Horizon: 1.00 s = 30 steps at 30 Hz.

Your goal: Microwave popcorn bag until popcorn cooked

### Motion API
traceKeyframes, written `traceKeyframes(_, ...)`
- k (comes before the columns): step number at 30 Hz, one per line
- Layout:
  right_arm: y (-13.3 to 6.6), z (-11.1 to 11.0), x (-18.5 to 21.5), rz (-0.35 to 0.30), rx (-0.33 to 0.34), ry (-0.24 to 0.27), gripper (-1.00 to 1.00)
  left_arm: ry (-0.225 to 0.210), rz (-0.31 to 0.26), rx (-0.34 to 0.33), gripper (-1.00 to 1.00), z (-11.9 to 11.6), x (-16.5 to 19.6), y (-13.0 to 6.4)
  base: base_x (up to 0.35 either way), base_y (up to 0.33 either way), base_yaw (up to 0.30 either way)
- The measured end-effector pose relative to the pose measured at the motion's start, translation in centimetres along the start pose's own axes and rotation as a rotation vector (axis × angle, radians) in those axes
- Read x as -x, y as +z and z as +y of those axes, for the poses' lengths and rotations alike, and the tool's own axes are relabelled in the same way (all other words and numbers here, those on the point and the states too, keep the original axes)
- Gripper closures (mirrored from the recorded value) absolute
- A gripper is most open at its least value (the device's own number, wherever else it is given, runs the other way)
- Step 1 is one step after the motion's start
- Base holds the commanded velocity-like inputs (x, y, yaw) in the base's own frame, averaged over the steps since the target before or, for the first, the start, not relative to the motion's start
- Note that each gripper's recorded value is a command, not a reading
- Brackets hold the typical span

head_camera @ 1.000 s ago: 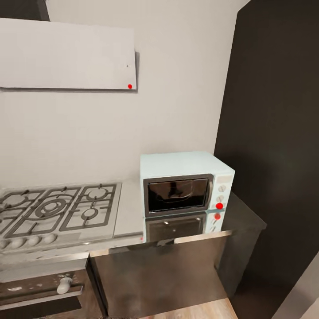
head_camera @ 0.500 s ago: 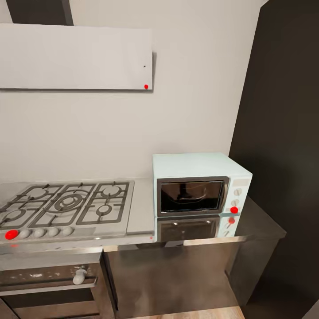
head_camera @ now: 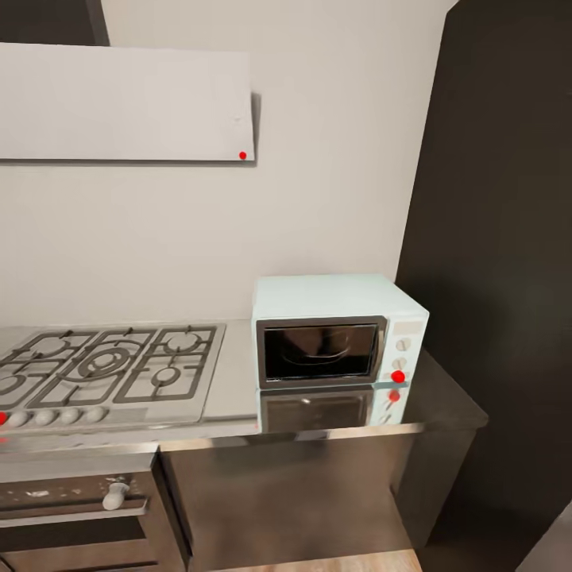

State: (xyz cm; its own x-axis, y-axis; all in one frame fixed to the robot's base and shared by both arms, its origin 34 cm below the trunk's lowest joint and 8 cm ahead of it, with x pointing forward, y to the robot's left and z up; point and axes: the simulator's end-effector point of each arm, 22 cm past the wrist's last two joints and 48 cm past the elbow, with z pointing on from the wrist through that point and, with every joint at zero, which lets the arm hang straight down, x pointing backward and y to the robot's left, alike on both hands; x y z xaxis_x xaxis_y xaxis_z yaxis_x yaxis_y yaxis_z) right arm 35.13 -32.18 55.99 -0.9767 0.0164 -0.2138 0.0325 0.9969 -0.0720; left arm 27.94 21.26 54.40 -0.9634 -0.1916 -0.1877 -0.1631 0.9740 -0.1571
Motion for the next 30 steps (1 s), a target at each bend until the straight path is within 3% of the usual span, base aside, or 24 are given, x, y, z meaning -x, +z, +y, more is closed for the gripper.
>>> traceKeyframes(30,0.0,0.07,-0.05,0.002,0.003,-0.002,-1.0,0.0,0.0,0.0,-1.0,0.0,0.01,0.0,0.052,-0.192,0.0)
